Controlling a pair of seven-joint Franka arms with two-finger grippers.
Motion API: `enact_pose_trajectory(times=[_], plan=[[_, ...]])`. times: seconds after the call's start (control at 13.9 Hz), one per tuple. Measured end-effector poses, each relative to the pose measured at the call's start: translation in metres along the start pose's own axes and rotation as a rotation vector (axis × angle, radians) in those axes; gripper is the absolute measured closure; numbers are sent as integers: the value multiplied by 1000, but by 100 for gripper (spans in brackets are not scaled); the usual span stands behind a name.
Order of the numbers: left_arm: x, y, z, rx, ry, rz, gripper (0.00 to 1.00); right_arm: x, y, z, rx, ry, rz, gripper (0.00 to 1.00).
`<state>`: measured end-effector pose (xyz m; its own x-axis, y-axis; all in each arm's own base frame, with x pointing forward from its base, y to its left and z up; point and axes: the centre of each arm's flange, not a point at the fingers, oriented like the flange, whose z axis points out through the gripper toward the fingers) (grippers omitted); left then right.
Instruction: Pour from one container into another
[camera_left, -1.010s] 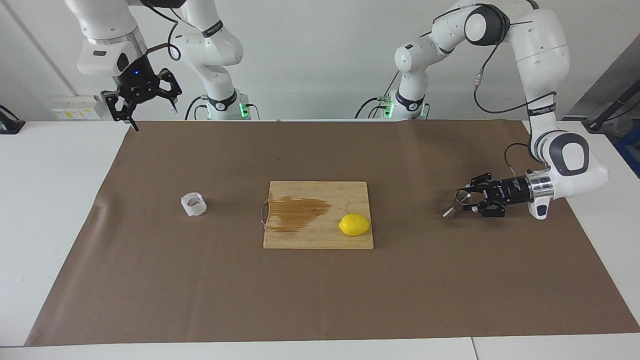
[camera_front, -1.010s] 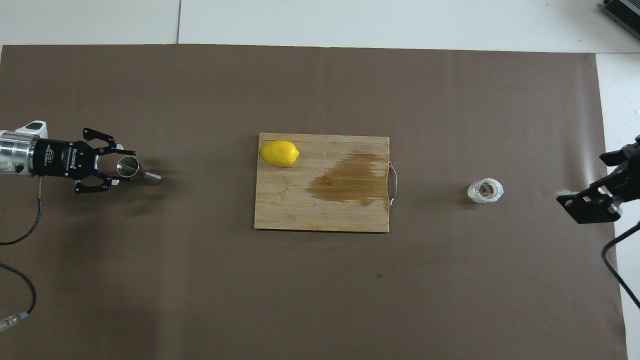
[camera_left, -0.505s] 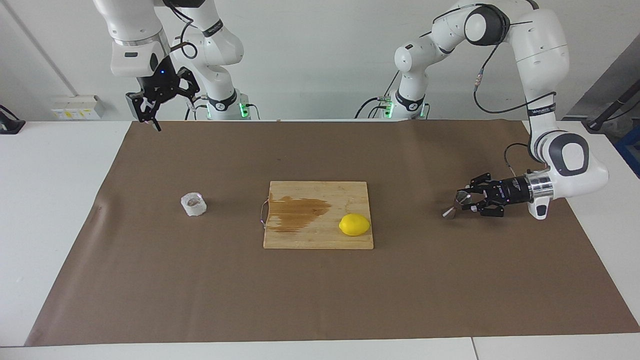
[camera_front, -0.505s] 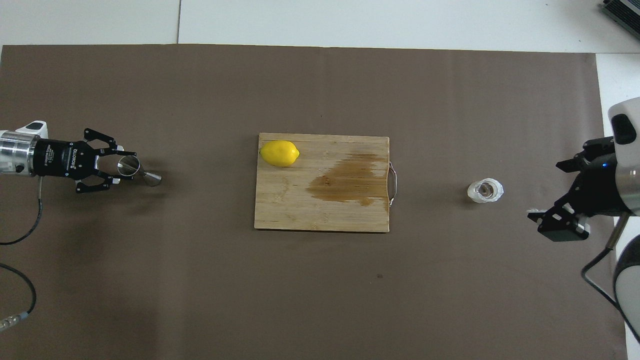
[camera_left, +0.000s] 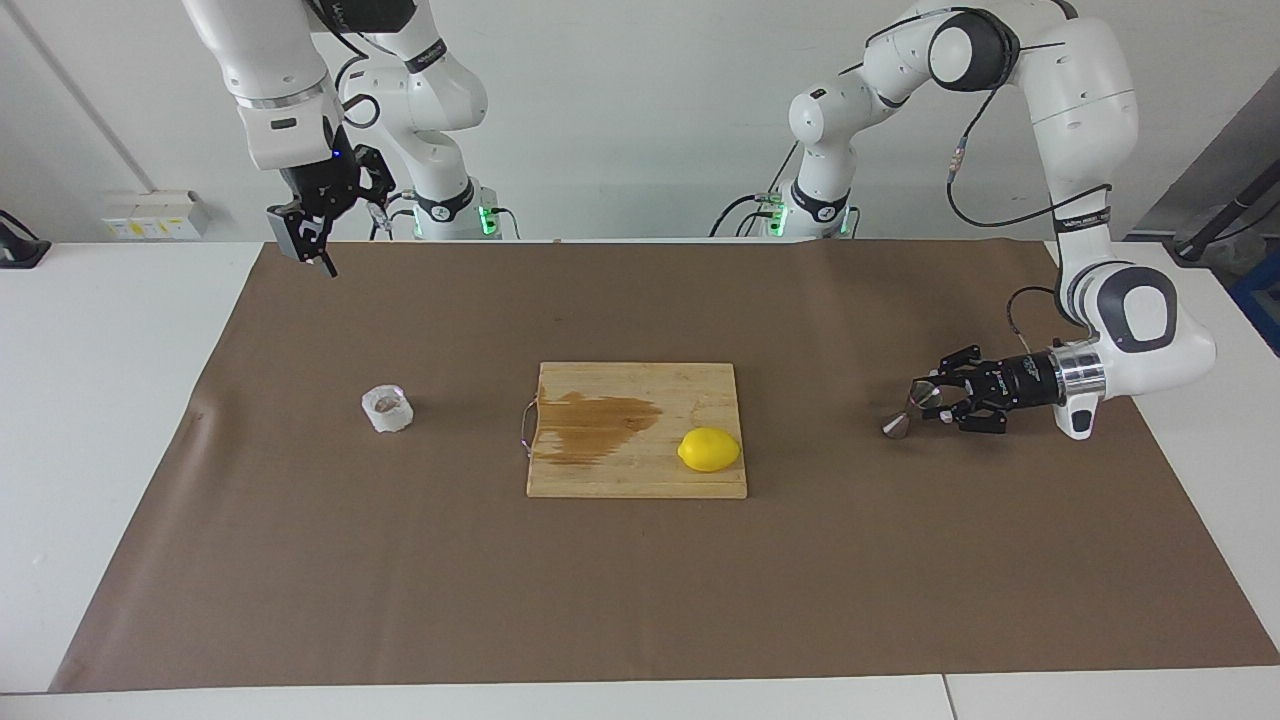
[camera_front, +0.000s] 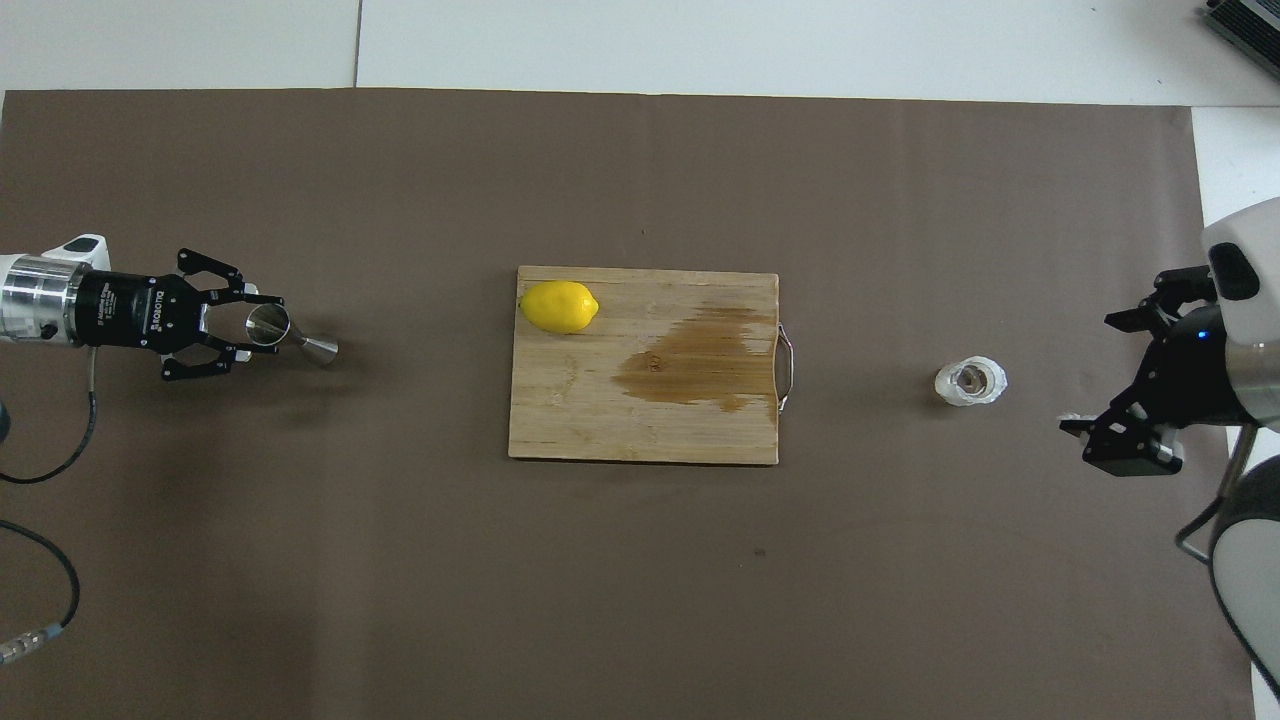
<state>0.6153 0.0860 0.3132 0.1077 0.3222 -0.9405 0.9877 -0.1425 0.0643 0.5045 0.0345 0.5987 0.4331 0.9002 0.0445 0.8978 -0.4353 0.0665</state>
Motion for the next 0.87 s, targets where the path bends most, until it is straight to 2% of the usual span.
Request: enact_pose_trajectory(times=[0.43, 0.72, 0.87], plan=[[-65, 17, 64, 14, -104, -8, 48, -13, 10, 37, -35, 13, -101, 0], [-112, 19, 97, -13, -167, -34, 48, -15, 10, 67, -47, 18, -123, 0], [-138, 21, 125, -50, -172, -40, 48, -13, 15, 91, -51, 20, -145, 0]])
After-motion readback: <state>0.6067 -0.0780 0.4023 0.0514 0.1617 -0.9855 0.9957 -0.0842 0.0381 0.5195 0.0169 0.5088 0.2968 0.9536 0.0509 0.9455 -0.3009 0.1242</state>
